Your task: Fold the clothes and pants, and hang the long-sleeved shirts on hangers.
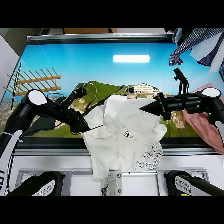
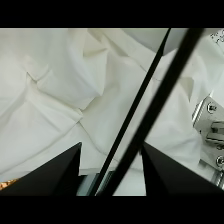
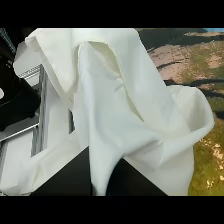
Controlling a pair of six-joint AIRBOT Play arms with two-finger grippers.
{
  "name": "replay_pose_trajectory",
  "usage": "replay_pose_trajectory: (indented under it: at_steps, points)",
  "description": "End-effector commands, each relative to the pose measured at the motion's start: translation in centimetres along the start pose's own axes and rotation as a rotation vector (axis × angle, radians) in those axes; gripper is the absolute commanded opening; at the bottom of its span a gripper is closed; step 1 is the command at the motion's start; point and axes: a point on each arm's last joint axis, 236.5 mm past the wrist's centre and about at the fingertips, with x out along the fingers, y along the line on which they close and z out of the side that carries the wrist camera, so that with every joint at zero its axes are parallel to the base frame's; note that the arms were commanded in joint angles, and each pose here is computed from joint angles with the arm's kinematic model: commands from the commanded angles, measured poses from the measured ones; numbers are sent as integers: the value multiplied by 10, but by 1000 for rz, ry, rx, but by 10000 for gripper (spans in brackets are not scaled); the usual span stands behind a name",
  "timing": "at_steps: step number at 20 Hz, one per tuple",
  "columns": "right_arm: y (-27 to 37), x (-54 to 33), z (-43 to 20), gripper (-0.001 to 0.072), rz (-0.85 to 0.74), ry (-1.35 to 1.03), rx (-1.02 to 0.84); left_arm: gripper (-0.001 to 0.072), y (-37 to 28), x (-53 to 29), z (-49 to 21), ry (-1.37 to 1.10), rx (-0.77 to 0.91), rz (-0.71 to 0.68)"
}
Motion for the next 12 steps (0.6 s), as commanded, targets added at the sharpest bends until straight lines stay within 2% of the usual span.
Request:
replay_pose_trajectory:
  at_steps: [1, 5, 6, 7, 12]
  points:
    - [2, 0, 4, 7, 5, -17, 7, 372, 2, 9, -5, 32, -16, -23]
    - [1, 0, 4, 7, 5, -15, 24, 369, 3, 9, -3, 26, -16, -18]
    - [1, 0, 4, 7, 5, -15, 24, 234, 3, 9, -4, 27, -15, -19]
    - [1, 0, 4, 7, 5, -15, 24, 10, 3, 9, -4, 28, -14, -20]
    - [1, 0, 4, 9, 5, -15, 24, 14, 3, 9, -4, 28, -13, -20]
